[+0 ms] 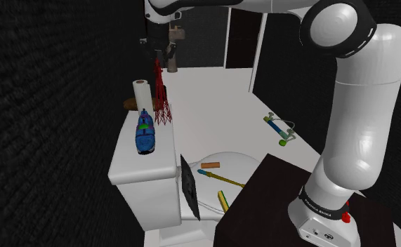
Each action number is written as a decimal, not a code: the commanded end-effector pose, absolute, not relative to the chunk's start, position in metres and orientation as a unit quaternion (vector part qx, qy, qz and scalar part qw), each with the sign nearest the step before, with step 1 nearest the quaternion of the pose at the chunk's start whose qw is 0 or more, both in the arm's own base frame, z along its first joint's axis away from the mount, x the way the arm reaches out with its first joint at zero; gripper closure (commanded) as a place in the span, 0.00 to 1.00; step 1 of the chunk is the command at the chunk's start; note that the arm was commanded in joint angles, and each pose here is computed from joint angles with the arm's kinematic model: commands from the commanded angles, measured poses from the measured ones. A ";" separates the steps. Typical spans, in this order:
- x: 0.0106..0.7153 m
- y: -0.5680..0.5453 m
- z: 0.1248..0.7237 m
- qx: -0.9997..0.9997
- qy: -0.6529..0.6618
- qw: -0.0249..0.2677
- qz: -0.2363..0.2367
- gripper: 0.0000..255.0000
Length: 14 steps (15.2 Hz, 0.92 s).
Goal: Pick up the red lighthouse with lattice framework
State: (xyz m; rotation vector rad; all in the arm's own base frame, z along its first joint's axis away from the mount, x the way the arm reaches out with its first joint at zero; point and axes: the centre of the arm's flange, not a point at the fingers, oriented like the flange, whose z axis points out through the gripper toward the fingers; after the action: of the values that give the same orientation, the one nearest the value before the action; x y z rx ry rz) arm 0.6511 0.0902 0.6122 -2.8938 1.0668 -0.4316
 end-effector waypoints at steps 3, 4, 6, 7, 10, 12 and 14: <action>0.652 0.090 0.632 -0.929 0.343 0.014 -0.139 1.00; 0.652 0.090 0.637 -0.929 0.343 0.014 -0.139 1.00; 0.652 0.090 0.648 -0.929 0.343 0.014 -0.139 1.00; 0.652 0.090 0.653 -0.929 0.343 0.014 -0.139 1.00; 0.652 0.090 0.669 -0.929 0.343 0.014 -0.139 1.00; 0.652 0.090 0.679 -0.929 0.343 0.014 -0.139 1.00; 0.652 0.090 0.685 -0.929 0.343 0.014 -0.139 1.00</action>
State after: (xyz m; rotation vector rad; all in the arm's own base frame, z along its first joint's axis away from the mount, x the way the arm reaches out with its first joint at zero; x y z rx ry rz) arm 0.6509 0.0908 0.6823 -2.8938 1.0666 -0.4320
